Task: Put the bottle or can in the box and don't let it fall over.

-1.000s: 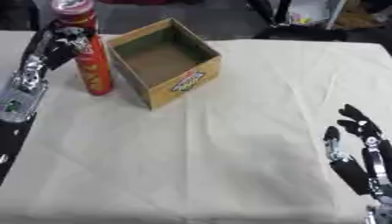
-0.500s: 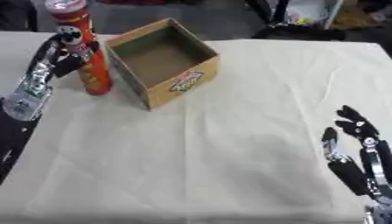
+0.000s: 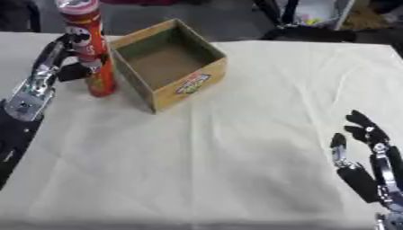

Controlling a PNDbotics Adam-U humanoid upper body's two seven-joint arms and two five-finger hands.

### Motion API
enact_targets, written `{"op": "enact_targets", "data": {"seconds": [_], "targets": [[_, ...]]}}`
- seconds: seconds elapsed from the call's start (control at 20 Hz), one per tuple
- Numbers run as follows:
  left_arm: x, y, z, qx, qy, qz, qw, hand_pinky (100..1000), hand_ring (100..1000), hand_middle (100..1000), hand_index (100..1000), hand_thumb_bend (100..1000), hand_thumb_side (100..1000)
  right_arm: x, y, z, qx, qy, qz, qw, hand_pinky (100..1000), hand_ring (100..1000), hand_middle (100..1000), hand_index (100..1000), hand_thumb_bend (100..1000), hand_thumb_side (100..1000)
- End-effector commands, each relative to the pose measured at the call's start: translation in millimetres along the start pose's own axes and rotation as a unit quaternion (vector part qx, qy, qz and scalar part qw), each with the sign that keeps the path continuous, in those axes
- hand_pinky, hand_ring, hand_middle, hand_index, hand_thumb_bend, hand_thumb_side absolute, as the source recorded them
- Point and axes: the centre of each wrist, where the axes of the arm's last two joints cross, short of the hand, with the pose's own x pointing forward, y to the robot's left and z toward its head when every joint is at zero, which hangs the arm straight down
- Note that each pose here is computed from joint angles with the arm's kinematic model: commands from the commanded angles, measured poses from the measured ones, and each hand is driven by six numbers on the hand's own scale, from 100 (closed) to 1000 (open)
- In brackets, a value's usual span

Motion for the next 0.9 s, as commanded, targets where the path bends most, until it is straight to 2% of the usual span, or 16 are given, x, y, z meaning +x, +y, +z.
{"op": "enact_targets", "data": {"seconds": [0.05,0.1,0.25,0.6,0.75,0.9], "targets": [[6.6,2.3,1.0,0.015,-0.021,0.030,0.999,896,869,875,560,100,378,1.7,-6.1,-4.3,-0.005,-0.008,0.004,1.000,842,820,860,962,100,699],[9.7,3.0,1.4,0.020,-0.029,0.040,0.999,894,865,869,531,100,433,1.6,-6.2,-4.2,-0.005,-0.007,0.004,1.000,842,820,860,961,100,695],[26.6,9.1,1.2,0.039,-0.068,0.064,0.995,893,863,862,512,100,463,1.3,-6.3,-4.2,-0.005,-0.006,0.004,1.000,843,820,860,961,100,681],[98.5,23.0,-11.1,0.057,-0.173,0.118,0.976,891,863,858,465,100,491,1.2,-5.6,-4.0,-0.002,-0.005,0.004,1.000,842,820,859,961,100,665],[114.0,17.4,-21.8,0.039,-0.173,0.135,0.975,892,866,873,476,100,484,2.1,-4.0,-5.0,0.003,-0.008,0.002,1.000,842,820,859,961,100,661],[116.6,3.5,-31.5,0.019,-0.150,0.125,0.981,894,872,883,477,100,458,4.6,-0.8,-8.0,0.012,-0.016,-0.003,1.000,841,819,858,961,100,655]]}}
